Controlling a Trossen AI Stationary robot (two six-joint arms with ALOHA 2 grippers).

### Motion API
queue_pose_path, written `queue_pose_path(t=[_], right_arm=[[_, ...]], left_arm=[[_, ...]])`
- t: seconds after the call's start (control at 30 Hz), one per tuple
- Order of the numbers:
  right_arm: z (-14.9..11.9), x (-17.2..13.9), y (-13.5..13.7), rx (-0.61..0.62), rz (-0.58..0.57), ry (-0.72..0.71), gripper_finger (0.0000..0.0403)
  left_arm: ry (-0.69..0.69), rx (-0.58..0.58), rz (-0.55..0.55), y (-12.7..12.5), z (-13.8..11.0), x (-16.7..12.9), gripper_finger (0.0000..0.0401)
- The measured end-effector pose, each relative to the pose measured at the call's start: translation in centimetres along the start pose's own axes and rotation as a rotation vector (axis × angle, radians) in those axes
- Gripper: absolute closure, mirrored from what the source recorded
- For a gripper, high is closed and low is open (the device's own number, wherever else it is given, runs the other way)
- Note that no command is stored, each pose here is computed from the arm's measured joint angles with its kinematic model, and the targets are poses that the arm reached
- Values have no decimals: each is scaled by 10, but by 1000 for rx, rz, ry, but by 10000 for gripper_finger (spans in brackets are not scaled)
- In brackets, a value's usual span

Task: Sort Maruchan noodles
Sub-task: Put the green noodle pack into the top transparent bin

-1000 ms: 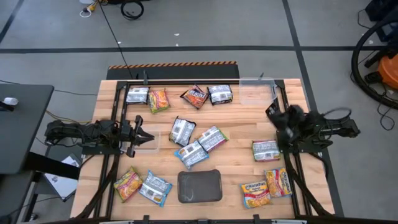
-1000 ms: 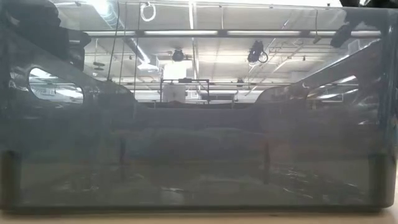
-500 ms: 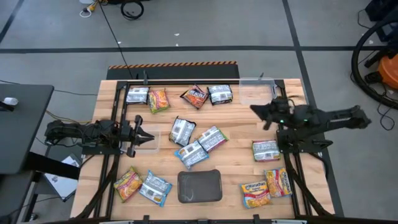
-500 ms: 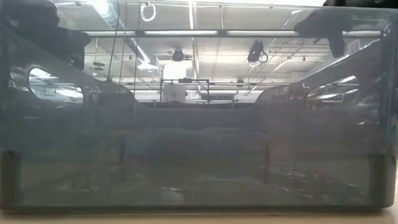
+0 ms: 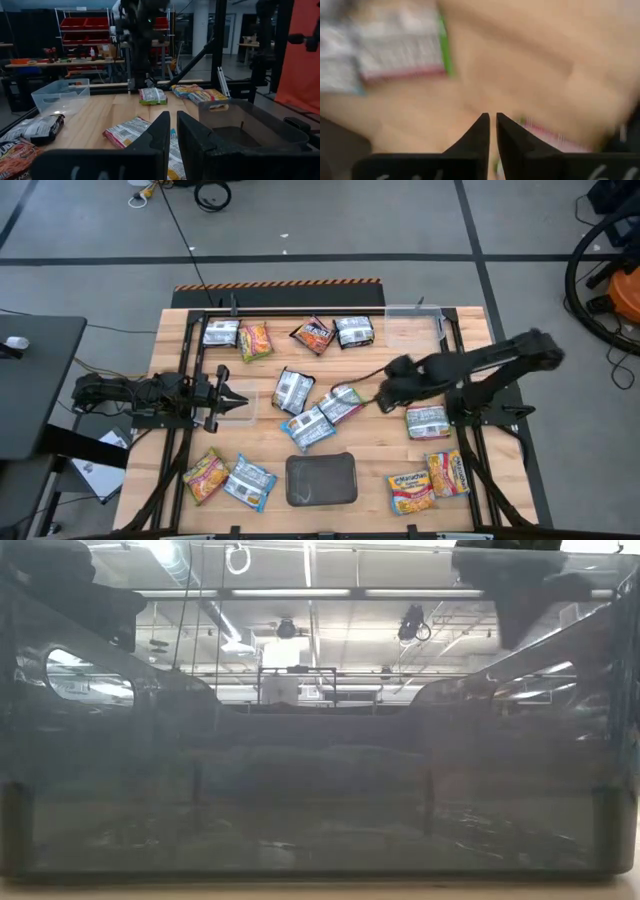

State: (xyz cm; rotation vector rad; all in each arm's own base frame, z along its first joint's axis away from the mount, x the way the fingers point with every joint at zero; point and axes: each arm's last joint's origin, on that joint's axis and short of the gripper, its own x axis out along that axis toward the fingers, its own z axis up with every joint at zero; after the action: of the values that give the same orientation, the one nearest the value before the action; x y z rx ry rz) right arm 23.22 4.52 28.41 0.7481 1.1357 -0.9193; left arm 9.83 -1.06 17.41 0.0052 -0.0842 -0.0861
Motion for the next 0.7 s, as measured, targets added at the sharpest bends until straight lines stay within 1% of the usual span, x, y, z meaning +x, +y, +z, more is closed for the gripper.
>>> queue_pose_path(t=[0.07,0.13,0.2,0.3,0.37,0.43,0.53,0.6,0.7], right_arm=[[-8,15,14,18,-69,110,342],[-16,32,26,37,-131,185,316],[-24,48,35,48,-198,234,286],[-32,67,42,89,-318,276,242],[-36,75,42,92,-391,290,217],[-39,82,43,82,-456,293,197],[-43,94,42,64,-492,298,181],[-45,103,40,67,-483,297,180],[-48,111,35,105,-476,295,184]], left_arm=[[-18,-10,0,0,2,0,360],[-44,-75,-1,0,4,0,360],[-81,-182,-6,0,8,0,360],[-124,-362,-21,0,12,-1,360],[-140,-444,-29,0,14,-1,360],[-143,-483,-32,0,14,-1,360],[-141,-508,-34,0,14,-1,360],[-141,-509,-35,0,14,-1,360],[-140,-509,-35,0,14,-1,360]])
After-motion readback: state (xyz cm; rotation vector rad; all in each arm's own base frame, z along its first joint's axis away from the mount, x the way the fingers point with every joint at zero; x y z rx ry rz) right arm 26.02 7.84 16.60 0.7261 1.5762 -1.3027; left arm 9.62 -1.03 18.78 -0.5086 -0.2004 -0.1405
